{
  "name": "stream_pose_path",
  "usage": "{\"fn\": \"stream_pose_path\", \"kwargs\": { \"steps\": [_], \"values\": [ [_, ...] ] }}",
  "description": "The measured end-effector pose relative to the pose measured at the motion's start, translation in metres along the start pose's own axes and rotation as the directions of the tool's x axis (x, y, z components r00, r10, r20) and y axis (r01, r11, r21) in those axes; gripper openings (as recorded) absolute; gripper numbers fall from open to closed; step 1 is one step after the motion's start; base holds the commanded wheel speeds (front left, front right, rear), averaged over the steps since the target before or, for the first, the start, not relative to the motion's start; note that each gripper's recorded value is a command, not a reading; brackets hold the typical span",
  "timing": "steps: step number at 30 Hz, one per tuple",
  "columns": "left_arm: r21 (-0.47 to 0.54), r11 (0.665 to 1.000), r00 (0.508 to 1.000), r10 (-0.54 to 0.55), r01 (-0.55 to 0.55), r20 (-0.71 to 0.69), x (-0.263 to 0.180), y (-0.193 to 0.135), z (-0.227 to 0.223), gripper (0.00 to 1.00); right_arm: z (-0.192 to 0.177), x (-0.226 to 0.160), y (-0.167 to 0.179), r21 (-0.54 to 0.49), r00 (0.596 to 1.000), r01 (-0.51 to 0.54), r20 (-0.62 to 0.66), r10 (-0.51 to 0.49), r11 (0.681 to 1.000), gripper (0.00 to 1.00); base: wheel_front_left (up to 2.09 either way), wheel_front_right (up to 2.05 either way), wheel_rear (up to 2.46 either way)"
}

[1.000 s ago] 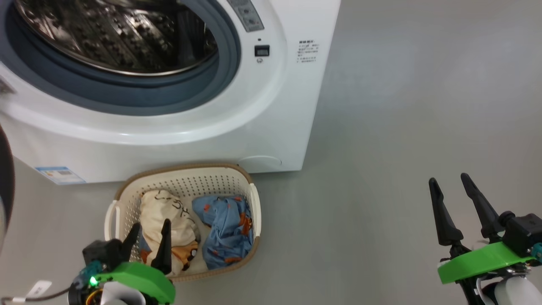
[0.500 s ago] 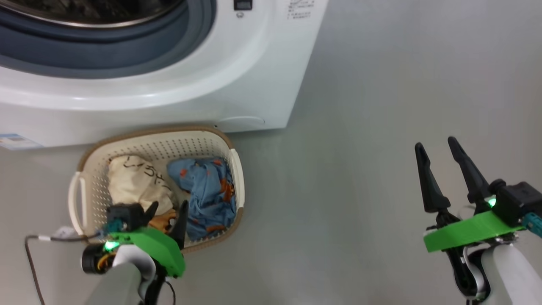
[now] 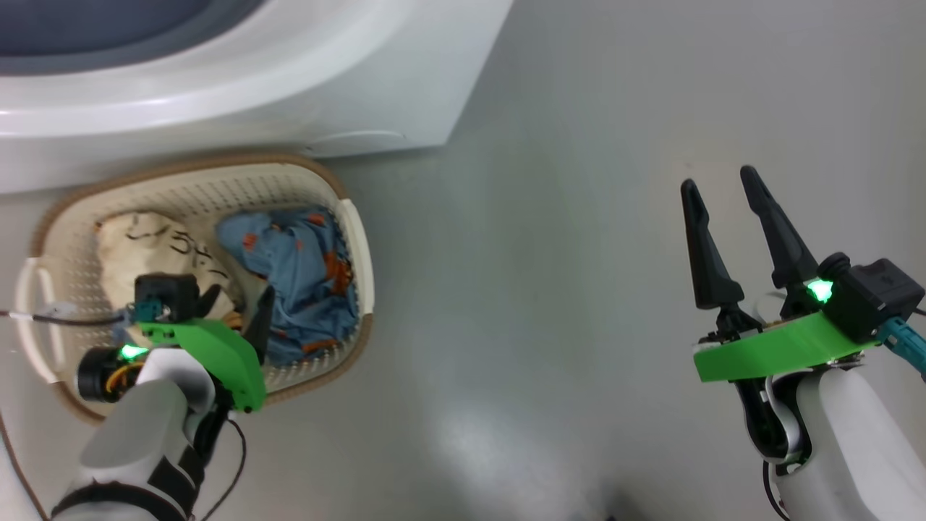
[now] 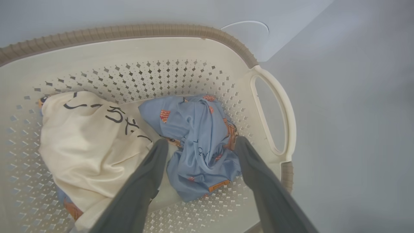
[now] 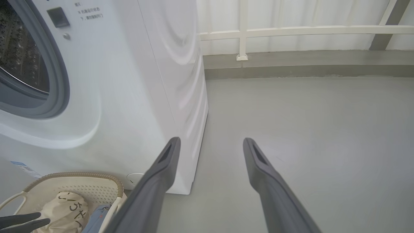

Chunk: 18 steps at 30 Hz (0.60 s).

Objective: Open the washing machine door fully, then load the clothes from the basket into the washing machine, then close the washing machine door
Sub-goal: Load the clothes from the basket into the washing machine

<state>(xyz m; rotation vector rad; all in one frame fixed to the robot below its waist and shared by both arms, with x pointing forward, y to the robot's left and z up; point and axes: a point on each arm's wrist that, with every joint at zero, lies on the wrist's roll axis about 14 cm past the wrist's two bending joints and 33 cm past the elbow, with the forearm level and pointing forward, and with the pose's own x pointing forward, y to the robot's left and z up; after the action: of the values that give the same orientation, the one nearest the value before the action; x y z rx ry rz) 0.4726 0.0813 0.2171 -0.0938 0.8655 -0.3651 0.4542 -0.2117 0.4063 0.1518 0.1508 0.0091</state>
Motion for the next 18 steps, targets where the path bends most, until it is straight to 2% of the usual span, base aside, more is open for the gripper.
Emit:
{"fn": "stream_pose_path", "kwargs": {
  "steps": [9, 18],
  "values": [
    [0.040, 0.999, 0.991, -0.027, 0.033, -0.130, 0.028, 0.002, -0.033, 1.00, -0.013, 0.007, -0.009, -0.007, 0.999, 0.030, -0.024, -0.031, 1.000, 1.00, 0.00, 0.00, 0.00],
    [0.072, 0.995, 0.981, -0.050, 0.064, -0.187, 0.052, 0.003, -0.043, 1.00, -0.020, 0.012, -0.014, -0.024, 0.998, 0.039, -0.041, -0.040, 0.999, 1.00, 0.00, 0.00, 0.00]
  ]
}}
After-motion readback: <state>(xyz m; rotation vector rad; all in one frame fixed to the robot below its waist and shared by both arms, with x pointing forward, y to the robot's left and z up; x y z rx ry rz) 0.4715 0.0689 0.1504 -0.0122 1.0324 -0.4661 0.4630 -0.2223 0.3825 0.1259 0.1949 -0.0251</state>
